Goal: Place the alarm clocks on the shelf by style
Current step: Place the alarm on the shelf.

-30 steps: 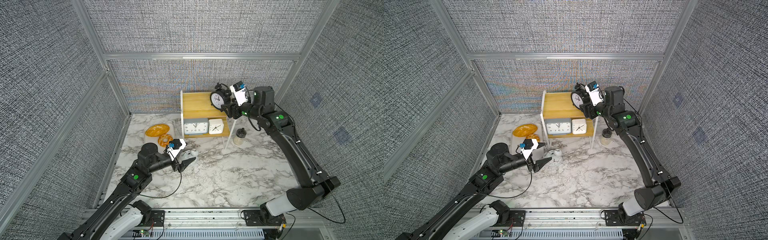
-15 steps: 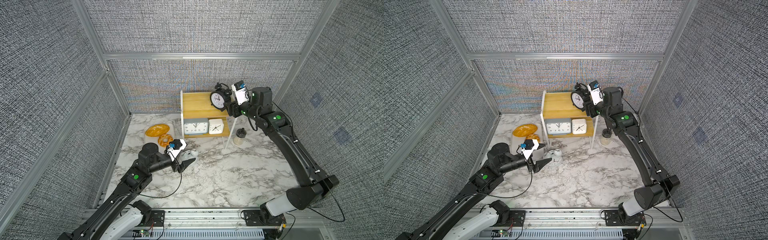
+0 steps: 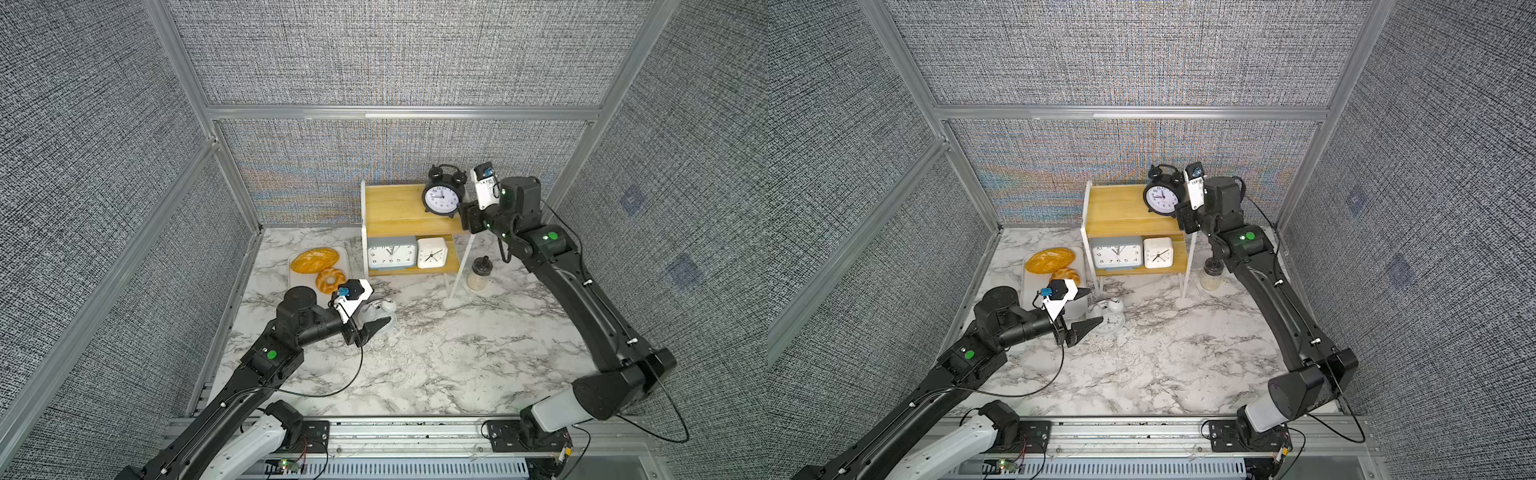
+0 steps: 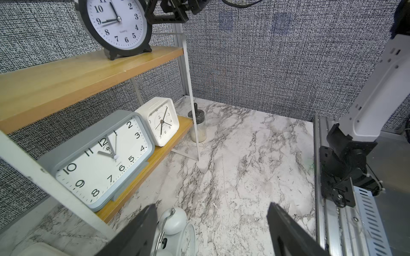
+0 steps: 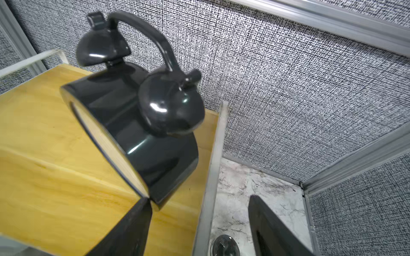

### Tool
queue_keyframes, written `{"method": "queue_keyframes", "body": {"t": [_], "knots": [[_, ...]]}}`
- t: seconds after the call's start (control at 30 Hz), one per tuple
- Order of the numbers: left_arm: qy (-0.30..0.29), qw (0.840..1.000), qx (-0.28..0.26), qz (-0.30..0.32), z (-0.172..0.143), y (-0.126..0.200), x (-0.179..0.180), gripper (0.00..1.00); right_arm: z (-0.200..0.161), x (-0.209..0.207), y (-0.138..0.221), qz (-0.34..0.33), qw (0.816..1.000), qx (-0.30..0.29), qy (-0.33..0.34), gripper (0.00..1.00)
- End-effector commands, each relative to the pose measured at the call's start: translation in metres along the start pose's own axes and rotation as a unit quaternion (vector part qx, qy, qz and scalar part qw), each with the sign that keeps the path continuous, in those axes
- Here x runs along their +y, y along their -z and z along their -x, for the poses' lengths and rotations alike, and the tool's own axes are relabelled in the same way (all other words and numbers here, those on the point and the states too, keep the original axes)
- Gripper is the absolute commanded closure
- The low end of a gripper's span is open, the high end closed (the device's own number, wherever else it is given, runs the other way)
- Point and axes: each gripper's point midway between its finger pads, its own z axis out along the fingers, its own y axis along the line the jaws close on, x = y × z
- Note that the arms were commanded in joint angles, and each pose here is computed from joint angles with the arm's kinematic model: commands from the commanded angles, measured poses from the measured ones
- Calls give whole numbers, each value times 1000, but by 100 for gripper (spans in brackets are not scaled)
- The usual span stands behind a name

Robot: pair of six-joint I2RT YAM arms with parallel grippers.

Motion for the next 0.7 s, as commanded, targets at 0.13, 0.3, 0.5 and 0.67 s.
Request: {"method": "queue_keyframes", "body": {"t": [0.13,0.3,0.5,0.67], "knots": [[-4,1000,0,5,-1,3,0,17,7,-12,-5,-34,999,-15,-18,27],[-7,1000,2,11,-3,5,1,17,6,-16,-8,-48,999,-12,-21,27],[-7,1000,9,25,-6,6,5,17,6,-17,-6,-49,998,-12,-21,27],[13,994,38,101,-16,5,34,17,15,-6,17,-6,999,-34,-20,27]]}}
